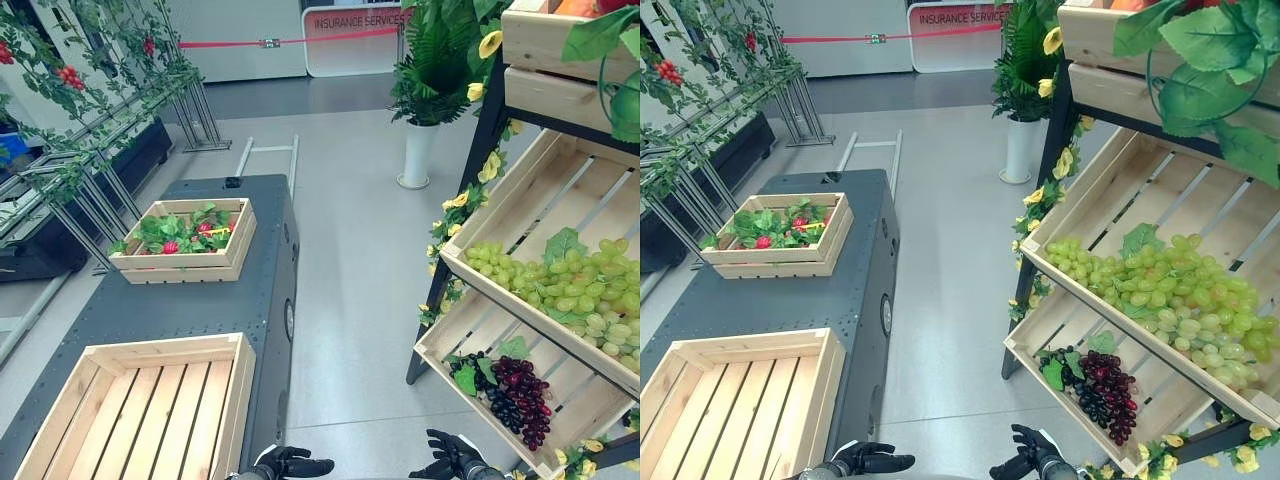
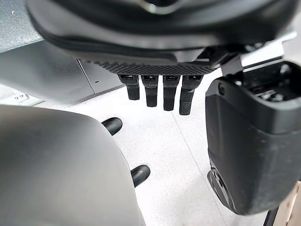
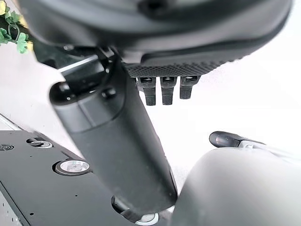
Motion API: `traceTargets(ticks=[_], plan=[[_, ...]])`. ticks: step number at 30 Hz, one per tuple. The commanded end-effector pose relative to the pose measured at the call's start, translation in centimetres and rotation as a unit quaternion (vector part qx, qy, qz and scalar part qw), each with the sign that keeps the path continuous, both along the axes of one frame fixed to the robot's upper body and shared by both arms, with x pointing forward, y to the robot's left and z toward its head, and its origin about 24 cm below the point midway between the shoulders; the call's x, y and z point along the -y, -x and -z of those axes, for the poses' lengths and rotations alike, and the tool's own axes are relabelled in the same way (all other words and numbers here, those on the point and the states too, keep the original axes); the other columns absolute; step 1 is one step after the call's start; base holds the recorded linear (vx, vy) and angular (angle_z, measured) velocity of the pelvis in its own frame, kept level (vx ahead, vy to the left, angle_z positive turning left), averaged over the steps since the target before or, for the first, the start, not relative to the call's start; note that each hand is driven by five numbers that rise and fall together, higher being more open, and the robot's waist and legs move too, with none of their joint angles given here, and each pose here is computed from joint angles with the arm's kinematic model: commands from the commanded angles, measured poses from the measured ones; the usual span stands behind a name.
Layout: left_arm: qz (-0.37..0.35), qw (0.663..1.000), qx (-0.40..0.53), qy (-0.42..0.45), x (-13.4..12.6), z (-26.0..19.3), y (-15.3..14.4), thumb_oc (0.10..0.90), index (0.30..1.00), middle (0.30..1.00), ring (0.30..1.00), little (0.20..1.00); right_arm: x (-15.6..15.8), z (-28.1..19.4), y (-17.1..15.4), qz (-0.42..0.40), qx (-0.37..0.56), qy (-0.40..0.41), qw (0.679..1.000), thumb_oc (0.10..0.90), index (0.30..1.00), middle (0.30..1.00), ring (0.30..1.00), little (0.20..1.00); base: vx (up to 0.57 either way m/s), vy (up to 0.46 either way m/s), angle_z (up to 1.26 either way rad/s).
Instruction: Pick up the fruits from the basket on one side to the basket on the other side
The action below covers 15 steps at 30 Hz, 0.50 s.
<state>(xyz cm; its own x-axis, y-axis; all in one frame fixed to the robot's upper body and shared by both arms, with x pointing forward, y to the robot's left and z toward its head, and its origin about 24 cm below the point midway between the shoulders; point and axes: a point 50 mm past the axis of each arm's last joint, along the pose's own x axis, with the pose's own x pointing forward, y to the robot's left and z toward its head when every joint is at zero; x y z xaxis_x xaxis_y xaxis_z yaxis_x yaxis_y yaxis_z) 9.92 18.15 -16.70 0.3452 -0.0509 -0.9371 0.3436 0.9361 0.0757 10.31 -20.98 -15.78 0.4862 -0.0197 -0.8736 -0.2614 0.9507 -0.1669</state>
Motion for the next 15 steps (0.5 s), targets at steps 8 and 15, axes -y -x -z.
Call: traceTargets(ticks=[8,15], plan=[[-0.012,1.000,0.012,0.020,0.56,0.04,-0.37,0.800,0.900,0.900,0.900,0.900,-1.74,-0.13,-1.94,-0.003,0.026,-0.013,1.000,0.800,0.900,0.900,0.900,0.900,0.01,-0.001,0.05],[-0.010,0.999,0.025,0.020,0.61,-0.05,-0.53,0.800,0.900,0.900,0.900,0.900,-2.18,-0.13,-1.95,-0.014,0.031,-0.019,0.999,0.800,0.900,0.900,0.900,0.900,0.00,0.000,0.00]])
